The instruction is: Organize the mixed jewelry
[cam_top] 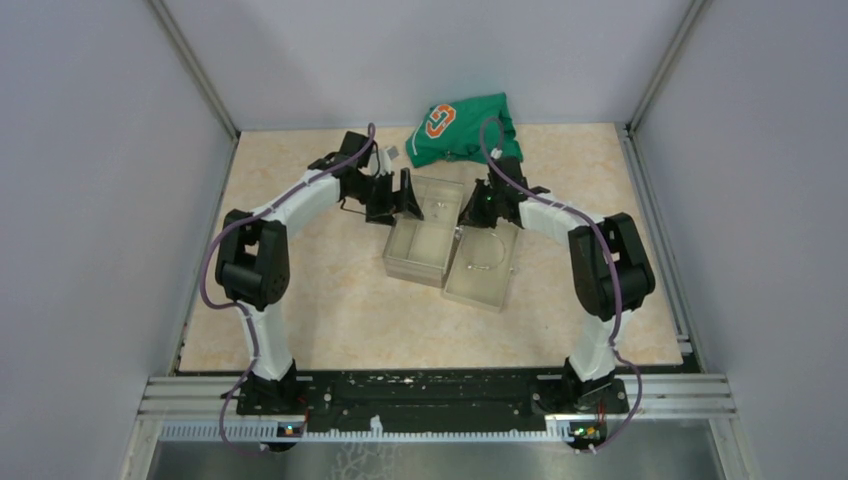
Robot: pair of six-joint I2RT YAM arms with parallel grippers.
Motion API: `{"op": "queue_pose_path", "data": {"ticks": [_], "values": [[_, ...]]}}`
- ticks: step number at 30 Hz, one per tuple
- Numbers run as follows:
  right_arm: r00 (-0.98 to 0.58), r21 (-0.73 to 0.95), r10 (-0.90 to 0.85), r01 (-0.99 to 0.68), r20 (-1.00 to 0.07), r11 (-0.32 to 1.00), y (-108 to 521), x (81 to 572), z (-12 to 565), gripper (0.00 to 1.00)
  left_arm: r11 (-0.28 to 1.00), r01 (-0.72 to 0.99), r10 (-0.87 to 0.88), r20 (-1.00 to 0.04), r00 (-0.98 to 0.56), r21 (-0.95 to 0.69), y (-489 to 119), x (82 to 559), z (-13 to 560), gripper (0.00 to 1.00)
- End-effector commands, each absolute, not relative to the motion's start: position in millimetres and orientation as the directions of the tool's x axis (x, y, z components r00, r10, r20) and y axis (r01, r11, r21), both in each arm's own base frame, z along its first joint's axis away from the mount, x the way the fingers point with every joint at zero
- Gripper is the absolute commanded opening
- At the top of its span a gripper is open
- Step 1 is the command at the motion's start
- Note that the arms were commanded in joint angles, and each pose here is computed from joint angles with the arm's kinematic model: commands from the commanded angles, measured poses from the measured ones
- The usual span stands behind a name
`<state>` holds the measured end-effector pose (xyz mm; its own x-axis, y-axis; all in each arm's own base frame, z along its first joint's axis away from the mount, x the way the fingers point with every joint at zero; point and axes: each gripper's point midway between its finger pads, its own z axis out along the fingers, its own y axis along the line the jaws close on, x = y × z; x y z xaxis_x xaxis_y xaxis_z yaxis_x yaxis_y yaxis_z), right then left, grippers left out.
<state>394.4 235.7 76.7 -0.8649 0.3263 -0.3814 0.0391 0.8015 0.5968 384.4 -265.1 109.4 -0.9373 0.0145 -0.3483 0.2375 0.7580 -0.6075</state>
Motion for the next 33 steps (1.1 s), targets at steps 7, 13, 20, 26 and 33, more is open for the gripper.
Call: {"op": "queue_pose_path", "data": {"ticks": [7,13,20,26,33], "values": [[-0.809,0.568,0.341,0.011,-0.478,0.823,227.2,405.8,119.8,0.0,0.755,0.287,0.029,-0.408,-0.913,-0.589,-273.4,395.4,128.5,0.94],[-0.685,0.42,0.449,0.225,-0.573,0.879,124.9,383.8,122.3,0.29,0.769,0.305,0.038,-0.435,-0.9,-0.562,-269.2,399.0,133.9,0.95],[-0.735,0.373,0.49,0.338,-0.468,0.864,98.5,335.2,95.5,0.46,0.768,0.306,0.038,-0.436,-0.899,-0.562,-270.6,402.4,131.1,0.95],[-0.767,0.338,0.466,0.339,-0.441,0.878,109.7,312.6,83.3,0.5,0.752,0.299,0.031,-0.421,-0.906,-0.588,-276.1,403.8,128.7,0.95],[-0.802,0.309,0.448,0.344,-0.394,0.887,122.6,283.0,62.1,0.34,0.753,0.296,0.034,-0.415,-0.909,-0.588,-275.6,402.9,125.4,0.95]]}}
